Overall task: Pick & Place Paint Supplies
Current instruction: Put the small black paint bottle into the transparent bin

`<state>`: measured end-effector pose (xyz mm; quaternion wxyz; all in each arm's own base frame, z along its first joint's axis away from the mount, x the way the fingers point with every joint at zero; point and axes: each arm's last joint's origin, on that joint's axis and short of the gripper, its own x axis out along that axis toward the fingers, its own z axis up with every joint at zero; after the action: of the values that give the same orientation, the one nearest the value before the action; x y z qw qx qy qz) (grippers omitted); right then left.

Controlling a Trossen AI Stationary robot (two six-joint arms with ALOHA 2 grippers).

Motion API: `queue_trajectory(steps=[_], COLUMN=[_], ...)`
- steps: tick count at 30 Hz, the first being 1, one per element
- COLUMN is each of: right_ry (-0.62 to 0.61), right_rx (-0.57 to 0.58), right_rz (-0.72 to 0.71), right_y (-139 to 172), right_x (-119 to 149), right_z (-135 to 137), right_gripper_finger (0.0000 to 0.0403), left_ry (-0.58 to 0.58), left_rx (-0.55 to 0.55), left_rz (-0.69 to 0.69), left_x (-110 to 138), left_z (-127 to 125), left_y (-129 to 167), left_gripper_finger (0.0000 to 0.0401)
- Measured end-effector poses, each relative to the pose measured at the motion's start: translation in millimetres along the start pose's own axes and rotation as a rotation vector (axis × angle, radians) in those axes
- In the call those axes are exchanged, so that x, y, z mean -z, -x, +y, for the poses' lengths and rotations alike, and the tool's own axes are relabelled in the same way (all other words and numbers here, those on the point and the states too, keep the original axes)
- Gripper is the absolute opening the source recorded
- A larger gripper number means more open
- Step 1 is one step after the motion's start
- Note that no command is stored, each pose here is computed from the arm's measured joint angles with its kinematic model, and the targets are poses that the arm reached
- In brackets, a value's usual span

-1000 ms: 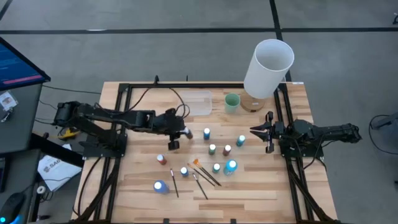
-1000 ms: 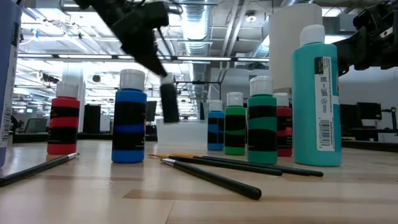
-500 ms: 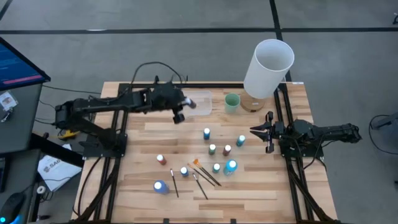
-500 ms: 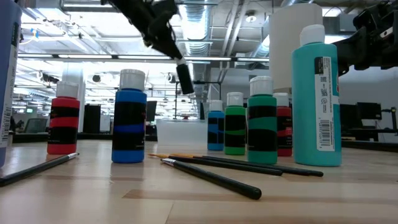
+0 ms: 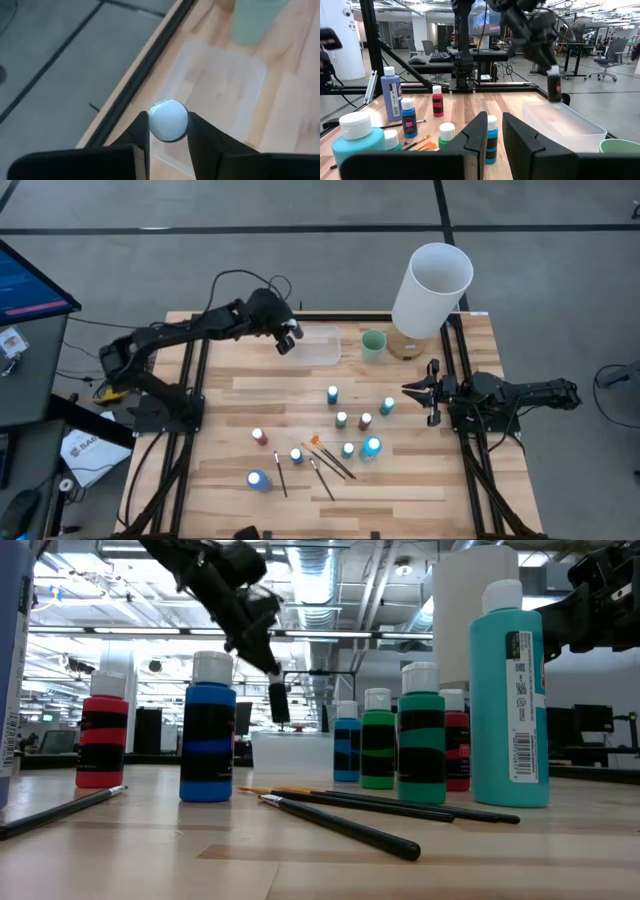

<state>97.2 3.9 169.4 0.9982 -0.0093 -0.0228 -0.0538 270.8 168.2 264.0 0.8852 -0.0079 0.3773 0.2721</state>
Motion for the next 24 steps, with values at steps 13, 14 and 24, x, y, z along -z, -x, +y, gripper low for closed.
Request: queue_trajectory(steps=[13,14,24], right_ry=[0.0,0.0,0.0], right_rx=[0.0,0.0,0.0], right_rz=[0.0,0.0,0.0], right_y=[0.0,0.0,0.0], right_x=[0.1,0.1,0.1], right_z=[0.0,0.0,0.0], right_gripper_finger=[0.0054,0.0054,0.0054], left_ry=[0.003,0.005,0.017], left_rx=[-0.007,-0.017,-0.021], left_rz=[0.112,0.119,0.152], left_x=[15.4,16.3,22.7], left_z=[1.8,3.2,8.4], left_y=[-39.4,-40.7,-52.5], left_gripper_finger=[0.0072,0.0072,0.0072])
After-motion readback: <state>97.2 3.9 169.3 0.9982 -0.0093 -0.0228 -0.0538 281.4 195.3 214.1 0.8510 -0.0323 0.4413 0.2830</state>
